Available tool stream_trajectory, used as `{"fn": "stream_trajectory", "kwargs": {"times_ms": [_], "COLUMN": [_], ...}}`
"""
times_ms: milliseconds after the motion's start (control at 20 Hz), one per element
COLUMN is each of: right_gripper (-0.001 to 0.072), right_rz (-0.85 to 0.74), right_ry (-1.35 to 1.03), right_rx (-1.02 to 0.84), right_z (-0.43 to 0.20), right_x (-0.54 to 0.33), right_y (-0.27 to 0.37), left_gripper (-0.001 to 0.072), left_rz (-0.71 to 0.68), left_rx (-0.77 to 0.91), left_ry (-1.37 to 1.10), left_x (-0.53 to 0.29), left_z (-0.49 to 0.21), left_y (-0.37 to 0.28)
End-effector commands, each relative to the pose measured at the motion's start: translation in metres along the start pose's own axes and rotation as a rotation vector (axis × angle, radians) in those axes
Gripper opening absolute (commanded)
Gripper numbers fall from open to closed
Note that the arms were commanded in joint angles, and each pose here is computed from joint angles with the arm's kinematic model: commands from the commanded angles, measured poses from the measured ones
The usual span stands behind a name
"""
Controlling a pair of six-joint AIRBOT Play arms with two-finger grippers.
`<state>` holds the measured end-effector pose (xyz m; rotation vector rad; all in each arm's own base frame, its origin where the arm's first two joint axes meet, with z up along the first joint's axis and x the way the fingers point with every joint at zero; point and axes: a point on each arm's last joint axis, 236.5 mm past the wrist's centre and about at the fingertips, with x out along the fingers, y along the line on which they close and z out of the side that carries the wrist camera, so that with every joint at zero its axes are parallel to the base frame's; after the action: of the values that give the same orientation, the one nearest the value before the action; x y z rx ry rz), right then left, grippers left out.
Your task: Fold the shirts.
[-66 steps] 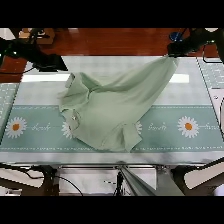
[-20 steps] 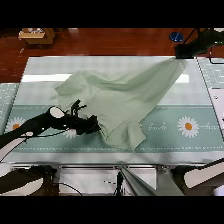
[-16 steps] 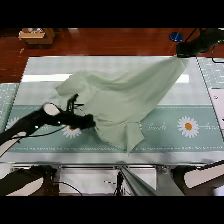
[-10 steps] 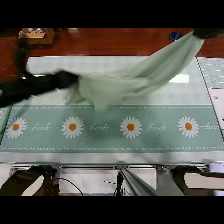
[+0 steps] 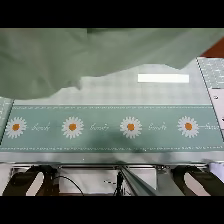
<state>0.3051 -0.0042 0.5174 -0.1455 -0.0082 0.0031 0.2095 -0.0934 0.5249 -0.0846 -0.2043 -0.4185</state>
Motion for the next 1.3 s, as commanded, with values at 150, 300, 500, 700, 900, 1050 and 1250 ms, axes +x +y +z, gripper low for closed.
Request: {"fn": "stream_trajectory", "kwargs": {"times_ms": [150,300,500,700,900,1050,1250], "right_gripper": [0.0028,0.0028,0.0028,0.0028,0.0028,0.0028,0.0029], "right_rz": [-0.136,-0.164,-0.003,0.034,0.076,0.13,0.165], "right_ry": [-0.014,0.248,0.725,0.999,1.156,1.184,1.076], "right_rx": [0.022,0.026,0.084,0.049,0.032,0.066,0.128], "right_z": [0.007,-0.054,-0.157,-0.244,-0.331,-0.384,-0.416], "right_x": [-0.121,-0.128,-0.089,-0.006,0.083,0.135,0.196], "right_y": [-0.023,-0.029,0.009,0.011,0.017,0.035,0.052], "left_gripper": [0.0019,0.0018,0.0018,0.0019,0.002,0.002,0.0021], "left_rz": [-0.024,0.034,0.055,0.099,0.182,0.181,0.125], "left_rx": [-0.083,-0.162,-0.217,-0.301,-0.394,-0.466,-0.543], "left_ry": [0.152,0.293,0.671,1.071,1.124,1.166,1.105], "left_x": [-0.06,-0.076,-0.073,-0.057,-0.003,0.038,0.096], "left_z": [0.005,-0.023,-0.111,-0.237,-0.343,-0.42,-0.493], "left_y": [-0.045,-0.041,-0.022,0.026,0.08,0.108,0.129]}}
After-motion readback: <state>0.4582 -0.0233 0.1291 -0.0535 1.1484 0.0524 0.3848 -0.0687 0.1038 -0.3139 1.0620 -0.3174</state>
